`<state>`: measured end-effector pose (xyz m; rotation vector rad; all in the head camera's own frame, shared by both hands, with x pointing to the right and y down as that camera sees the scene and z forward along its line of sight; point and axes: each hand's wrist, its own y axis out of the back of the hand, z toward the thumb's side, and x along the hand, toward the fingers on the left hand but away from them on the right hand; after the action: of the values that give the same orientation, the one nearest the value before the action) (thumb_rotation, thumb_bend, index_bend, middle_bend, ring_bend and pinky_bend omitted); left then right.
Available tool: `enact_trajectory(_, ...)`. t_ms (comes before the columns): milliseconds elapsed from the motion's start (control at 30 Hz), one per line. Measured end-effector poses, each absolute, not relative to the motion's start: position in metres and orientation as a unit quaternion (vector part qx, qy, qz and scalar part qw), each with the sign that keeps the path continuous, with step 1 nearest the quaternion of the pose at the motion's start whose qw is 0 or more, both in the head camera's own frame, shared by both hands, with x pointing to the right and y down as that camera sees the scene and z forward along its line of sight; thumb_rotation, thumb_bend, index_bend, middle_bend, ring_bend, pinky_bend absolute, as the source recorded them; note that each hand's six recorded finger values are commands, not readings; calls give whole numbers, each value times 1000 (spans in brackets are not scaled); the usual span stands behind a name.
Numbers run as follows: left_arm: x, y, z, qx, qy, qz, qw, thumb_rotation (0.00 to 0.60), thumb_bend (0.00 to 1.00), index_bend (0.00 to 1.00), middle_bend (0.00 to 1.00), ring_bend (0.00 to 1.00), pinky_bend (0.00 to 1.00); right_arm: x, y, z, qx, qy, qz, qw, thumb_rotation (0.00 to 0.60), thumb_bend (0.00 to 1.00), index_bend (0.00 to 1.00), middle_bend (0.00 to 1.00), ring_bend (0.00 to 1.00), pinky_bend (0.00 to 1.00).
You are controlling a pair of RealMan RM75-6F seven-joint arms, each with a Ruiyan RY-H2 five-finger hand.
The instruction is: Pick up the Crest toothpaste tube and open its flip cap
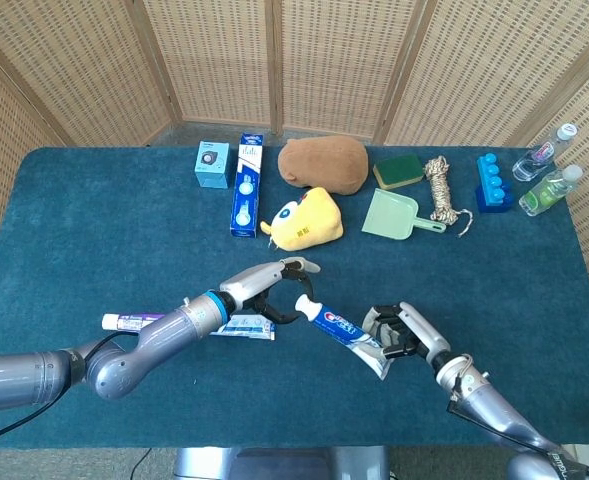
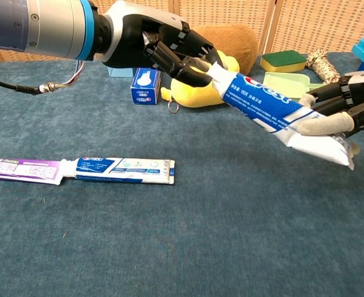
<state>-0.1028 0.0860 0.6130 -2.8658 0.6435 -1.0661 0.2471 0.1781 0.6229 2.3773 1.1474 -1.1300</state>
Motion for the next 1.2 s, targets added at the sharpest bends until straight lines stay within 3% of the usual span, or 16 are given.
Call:
enact_trajectory(400,-106,86,610,-916,211,-341,9,600,393,587,144,23,125,252,173,627,802,412,-415,118,600,500,997,753,745,766)
enact_trajectory(833,-104,85,605,-917,213,-336,8,600,391,562,127,22,137,246,175,626,802,395,-444,50,600,499,997,753,745,767)
enact_trajectory(1200,-117,75,596,-912,239,-332,10,600,389,433,117,19,141,241,175,620,805,394,-442,31,600,499,997,753,746,766)
